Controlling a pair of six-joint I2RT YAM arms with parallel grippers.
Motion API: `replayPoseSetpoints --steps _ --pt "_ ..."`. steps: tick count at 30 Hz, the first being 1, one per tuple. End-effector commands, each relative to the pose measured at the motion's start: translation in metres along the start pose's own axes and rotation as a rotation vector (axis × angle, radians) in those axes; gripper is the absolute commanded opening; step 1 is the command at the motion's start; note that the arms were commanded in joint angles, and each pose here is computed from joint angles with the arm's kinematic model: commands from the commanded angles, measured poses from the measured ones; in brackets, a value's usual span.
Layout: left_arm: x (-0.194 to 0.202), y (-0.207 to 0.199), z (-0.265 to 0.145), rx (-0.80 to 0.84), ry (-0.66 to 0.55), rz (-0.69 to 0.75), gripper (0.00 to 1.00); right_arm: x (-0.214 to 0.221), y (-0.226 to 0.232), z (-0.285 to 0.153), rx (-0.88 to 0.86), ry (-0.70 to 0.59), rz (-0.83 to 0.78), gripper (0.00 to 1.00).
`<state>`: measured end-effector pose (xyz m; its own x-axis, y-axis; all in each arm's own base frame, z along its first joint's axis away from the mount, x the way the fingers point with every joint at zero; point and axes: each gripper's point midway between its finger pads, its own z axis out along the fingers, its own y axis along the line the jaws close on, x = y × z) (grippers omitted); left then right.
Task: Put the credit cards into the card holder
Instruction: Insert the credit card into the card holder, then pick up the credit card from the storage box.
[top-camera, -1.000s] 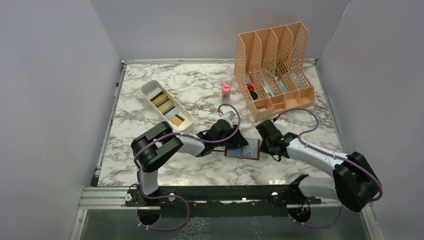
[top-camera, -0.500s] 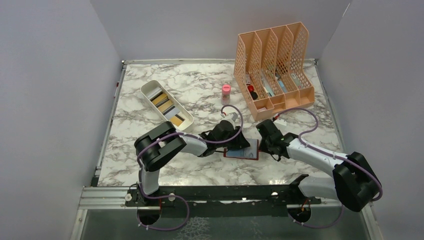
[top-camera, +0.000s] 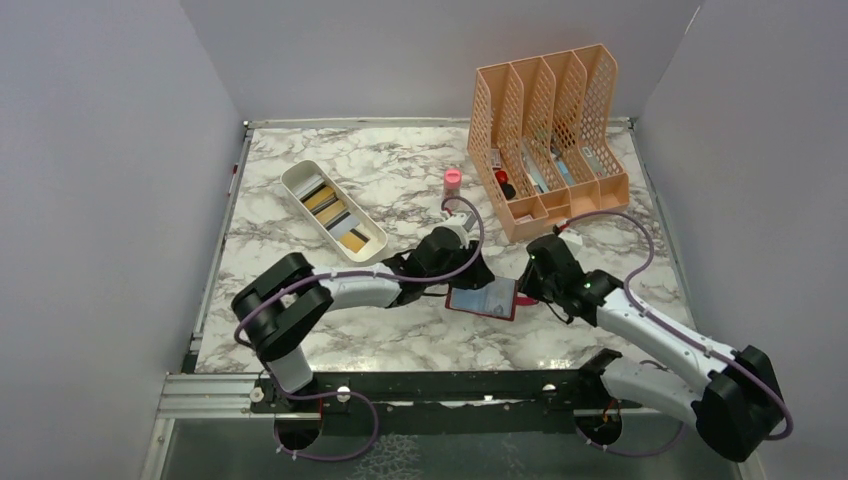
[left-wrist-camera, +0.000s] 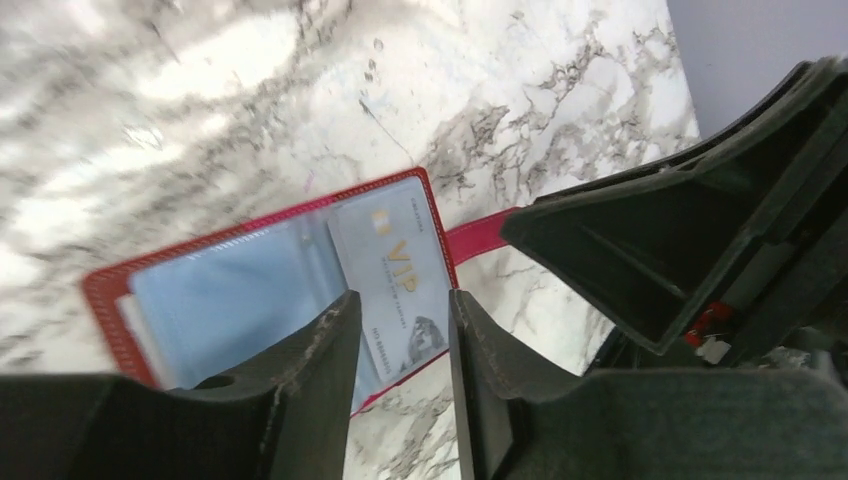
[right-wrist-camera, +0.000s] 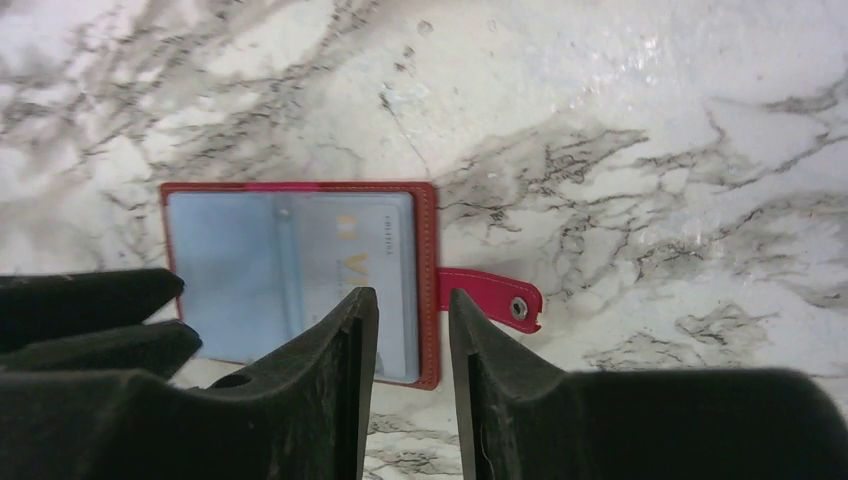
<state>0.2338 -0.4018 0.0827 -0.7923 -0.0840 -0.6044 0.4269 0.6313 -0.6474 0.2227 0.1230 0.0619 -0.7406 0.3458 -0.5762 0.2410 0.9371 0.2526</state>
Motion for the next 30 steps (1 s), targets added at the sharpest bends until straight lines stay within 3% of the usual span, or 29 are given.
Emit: replayPoseSetpoints --steps 1,10,15,21,30 --pt "-0.062 -0.012 -0.025 -0.082 -0.086 0.216 0.43 -0.017 0.014 -0.022 -0.098 -0.047 -0.071 0.39" --pt "-0.15 0.016 -0.098 -0.358 -0.16 0.525 0.49 -0.025 0.039 -0.046 -0.285 -0.088 -0.153 0.45" --pt "-0.198 0.063 -0.149 -0.614 -0.194 0.732 0.51 -0.018 0.061 -0.056 -0.446 -0.082 -0.241 0.46" --pt "-0.243 0.135 -0.196 -0.859 -0.129 0.959 0.5 -0.02 0.056 -0.052 -0.407 -0.08 -0.249 0.46" --pt "-0.274 0.251 -0.235 -1.001 0.019 0.893 0.48 -0.014 0.057 -0.052 -0.419 -0.052 -0.268 0.46"
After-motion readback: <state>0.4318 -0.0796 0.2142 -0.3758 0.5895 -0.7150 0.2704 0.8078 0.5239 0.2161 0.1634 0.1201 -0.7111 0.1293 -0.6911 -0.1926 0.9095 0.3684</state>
